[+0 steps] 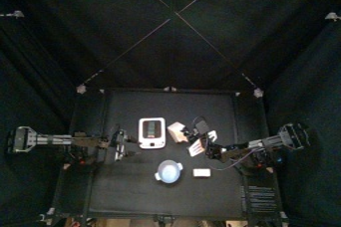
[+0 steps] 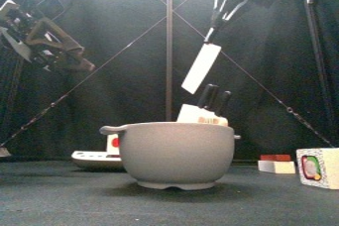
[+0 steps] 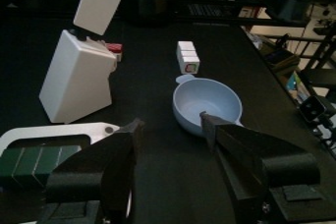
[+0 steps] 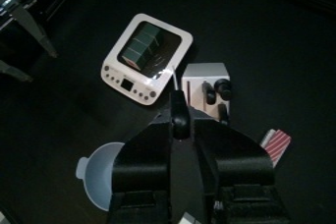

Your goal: Grab cleaver with other hand

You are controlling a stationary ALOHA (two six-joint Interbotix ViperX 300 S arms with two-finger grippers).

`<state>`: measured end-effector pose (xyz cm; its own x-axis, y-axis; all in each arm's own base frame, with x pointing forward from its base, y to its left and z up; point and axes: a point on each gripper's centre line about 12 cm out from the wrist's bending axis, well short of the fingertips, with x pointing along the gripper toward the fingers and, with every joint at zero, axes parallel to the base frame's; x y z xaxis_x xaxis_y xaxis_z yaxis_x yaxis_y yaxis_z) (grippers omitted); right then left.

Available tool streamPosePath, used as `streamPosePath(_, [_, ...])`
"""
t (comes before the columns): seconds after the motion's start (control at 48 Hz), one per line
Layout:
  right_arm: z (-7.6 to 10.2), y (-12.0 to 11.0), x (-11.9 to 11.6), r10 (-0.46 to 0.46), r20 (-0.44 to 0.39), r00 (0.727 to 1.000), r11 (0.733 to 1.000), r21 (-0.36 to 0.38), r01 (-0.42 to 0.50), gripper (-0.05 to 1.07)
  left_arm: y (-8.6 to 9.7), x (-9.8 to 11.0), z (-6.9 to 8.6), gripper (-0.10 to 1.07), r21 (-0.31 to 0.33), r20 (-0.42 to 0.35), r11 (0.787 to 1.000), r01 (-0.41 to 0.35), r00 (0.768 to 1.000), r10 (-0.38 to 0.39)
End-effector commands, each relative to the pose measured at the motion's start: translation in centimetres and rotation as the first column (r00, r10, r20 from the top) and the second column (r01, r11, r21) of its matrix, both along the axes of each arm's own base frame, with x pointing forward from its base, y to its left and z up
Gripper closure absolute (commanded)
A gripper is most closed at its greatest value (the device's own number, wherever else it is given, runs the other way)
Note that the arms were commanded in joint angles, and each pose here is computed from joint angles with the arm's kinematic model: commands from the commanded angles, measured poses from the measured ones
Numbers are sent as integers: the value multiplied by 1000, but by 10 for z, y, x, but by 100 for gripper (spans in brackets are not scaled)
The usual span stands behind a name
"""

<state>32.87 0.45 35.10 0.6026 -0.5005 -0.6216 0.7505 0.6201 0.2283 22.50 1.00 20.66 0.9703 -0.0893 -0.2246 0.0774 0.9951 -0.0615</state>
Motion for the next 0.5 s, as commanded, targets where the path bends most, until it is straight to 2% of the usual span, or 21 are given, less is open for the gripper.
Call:
streamPosePath(0.0, [17,2,0,59,87,994,998,-16,-58,58,1,3,7,10,-4,23,1000,-4,1000,4])
streamPosePath(0.083, [22,4,4,122,154,980,992,-46,-117,58,2,2,12,10,-8,45,1000,-6,999,7])
streamPosePath(0.146, [27,7,5,189,208,960,981,-84,-175,58,1,2,18,10,-9,75,1000,-5,997,5])
streamPosePath(0.312, [26,19,12,386,312,868,921,-178,-346,58,-1,-1,36,10,-38,173,999,7,985,-1])
streamPosePath(0.438, [23,15,15,463,360,810,885,-228,-405,58,-2,-2,50,10,-84,279,996,32,960,-7])
streamPosePath(0.479, [21,12,16,474,369,799,880,-234,-414,58,-2,-3,52,10,-99,309,994,41,951,-9])
